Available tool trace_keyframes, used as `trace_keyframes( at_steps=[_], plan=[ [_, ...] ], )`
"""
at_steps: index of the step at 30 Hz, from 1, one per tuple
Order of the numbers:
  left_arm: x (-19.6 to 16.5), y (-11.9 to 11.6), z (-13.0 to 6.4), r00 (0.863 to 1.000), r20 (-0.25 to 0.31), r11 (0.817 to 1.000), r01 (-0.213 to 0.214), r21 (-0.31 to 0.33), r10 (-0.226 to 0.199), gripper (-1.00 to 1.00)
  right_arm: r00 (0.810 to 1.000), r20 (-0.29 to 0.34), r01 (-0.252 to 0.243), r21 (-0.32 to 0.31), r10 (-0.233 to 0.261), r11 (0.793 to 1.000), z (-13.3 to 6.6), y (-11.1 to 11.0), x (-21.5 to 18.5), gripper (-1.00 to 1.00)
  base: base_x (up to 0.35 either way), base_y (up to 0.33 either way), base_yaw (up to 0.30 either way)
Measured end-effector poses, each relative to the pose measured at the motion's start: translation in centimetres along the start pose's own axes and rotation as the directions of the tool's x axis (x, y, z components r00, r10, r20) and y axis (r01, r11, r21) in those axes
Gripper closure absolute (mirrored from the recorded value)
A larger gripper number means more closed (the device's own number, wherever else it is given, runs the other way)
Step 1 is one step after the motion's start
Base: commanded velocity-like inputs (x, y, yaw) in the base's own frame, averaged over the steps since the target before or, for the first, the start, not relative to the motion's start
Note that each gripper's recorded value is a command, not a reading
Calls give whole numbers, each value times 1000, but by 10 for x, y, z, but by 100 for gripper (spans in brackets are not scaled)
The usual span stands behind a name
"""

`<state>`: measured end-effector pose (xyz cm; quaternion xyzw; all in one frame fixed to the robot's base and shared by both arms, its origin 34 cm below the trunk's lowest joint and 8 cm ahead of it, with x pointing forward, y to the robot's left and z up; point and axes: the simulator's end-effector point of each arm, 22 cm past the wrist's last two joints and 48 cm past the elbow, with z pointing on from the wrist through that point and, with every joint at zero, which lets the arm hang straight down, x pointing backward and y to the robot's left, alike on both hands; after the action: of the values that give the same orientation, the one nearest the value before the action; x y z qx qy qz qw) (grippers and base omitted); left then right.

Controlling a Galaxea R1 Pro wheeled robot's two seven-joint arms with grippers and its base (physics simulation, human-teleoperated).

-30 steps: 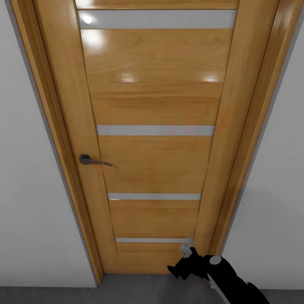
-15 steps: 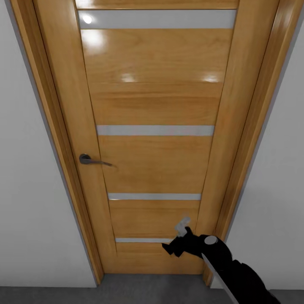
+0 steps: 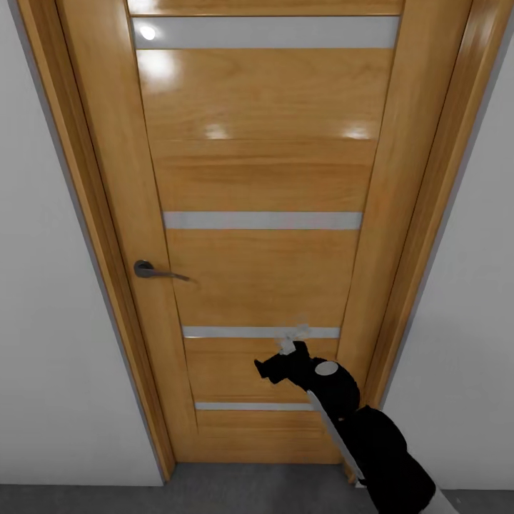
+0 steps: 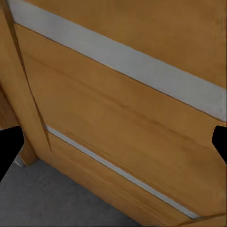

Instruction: Move the two storage containers from the living room to the garage. In the garage, place one container on the floor and stack the other container on top of it (either order is fine).

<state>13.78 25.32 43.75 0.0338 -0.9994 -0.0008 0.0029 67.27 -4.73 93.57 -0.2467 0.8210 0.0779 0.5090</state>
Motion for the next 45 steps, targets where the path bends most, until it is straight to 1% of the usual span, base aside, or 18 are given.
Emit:
trace_keyframes(
  at_steps=[2,3,4,8,12,15,17,20,24,26,30,32,45],
  plan=[
    [0,0,0,1000,0,1000,0,0,0,-100,1000,20,-2,21,2,1000,0,-1,-13,-100,0,0,0],
    [0,0,0,1000,0,1000,0,0,0,-100,999,44,3,43,-5,999,-1,-7,-28,-100,0,0,0],
    [0,0,0,1000,0,1000,0,0,0,-100,999,52,4,59,-7,998,-1,-11,-36,-100,0,0,0],
    [0,0,0,1000,0,1000,0,0,0,-100,998,55,-11,83,7,996,-2,-8,-47,-100,0,0,0],
    [0,0,0,1000,0,1000,0,0,0,-100,998,61,-33,128,26,991,-3,-6,-56,-100,0,0,0],
    [0,0,0,1000,0,1000,0,0,0,-100,998,63,-38,154,29,987,-4,-6,-60,-100,0,0,0],
    [0,0,0,1000,0,1000,0,0,0,-100,998,65,-35,169,25,985,-4,-6,-63,-100,0,0,0],
    [0,0,0,1000,0,1000,0,0,0,-100,998,69,-20,208,5,978,-4,-5,-69,-100,0,0,0],
    [0,0,0,1000,0,1000,0,0,0,-100,998,60,4,243,-19,970,-2,-13,-69,-100,0,0,0],
    [0,0,0,1000,0,1000,0,0,0,-100,998,49,20,257,-34,966,4,-19,-71,-100,0,0,0],
    [0,0,0,1000,0,1000,0,0,0,-100,998,3,56,276,-59,959,23,-30,-67,-100,0,0,0],
    [0,0,0,1000,0,1000,0,0,0,-100,998,-5,66,281,-67,957,30,-34,-66,-100,0,0,0],
    [0,0,0,1000,0,1000,0,0,0,-100,995,-35,102,302,-96,948,55,-51,-67,-100,0,0,0]
  ],
)
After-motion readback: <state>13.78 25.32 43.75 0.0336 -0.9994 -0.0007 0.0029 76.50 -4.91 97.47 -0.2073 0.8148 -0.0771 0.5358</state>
